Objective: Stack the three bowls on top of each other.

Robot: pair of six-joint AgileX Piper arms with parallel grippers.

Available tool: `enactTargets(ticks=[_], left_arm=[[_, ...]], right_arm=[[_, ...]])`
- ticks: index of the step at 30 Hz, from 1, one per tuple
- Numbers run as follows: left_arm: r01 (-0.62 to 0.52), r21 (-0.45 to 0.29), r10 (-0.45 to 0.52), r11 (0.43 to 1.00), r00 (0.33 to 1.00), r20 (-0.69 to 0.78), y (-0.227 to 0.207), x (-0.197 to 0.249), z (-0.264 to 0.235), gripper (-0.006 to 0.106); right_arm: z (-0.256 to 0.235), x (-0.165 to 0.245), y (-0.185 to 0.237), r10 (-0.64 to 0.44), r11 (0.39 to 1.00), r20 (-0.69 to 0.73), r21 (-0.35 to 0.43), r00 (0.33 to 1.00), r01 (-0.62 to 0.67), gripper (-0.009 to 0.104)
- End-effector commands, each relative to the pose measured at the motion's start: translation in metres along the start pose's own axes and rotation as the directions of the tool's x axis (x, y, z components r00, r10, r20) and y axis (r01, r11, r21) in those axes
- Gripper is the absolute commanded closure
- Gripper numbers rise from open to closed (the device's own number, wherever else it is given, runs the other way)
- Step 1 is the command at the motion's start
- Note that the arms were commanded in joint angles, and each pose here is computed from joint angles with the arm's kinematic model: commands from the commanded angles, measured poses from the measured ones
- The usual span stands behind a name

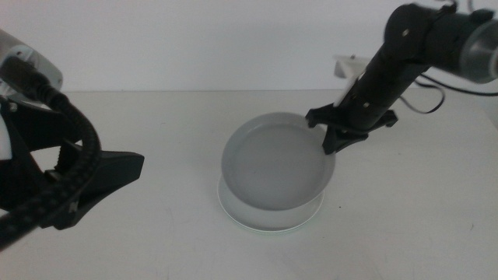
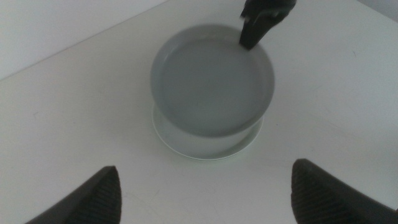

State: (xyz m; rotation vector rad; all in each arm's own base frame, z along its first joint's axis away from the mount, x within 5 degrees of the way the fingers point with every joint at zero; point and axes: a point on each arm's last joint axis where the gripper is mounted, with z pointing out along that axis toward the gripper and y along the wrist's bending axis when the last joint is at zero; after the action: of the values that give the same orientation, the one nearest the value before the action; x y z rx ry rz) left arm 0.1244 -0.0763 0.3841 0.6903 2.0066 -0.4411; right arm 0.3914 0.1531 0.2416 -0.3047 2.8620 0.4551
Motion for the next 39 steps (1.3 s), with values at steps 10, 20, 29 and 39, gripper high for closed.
enactTargets(ticks=[10,20,29,39], left_arm=[[0.012,-0.013,-0.011,1.000,0.996,0.085,0.000,-0.012,-0.006,-0.005],[0.012,-0.013,-0.011,1.000,0.996,0.085,0.000,-0.012,-0.006,-0.005],[0.013,-0.012,-0.012,1.000,0.996,0.087,0.000,-0.012,-0.006,-0.005],[0.023,-0.128,-0.007,0.992,0.992,0.124,0.022,-0.033,0.023,-0.005]], right_arm=[[0.008,-0.007,0.010,-0.027,1.000,0.033,-0.009,0.999,0.027,0.091],[0.001,-0.007,0.012,-0.092,0.996,0.058,-0.009,0.994,0.093,0.055],[-0.068,-0.017,0.008,-0.085,0.996,0.141,-0.027,0.986,0.090,0.043],[-0.175,0.022,-0.030,-0.057,0.998,0.251,0.030,0.966,0.051,0.043]])
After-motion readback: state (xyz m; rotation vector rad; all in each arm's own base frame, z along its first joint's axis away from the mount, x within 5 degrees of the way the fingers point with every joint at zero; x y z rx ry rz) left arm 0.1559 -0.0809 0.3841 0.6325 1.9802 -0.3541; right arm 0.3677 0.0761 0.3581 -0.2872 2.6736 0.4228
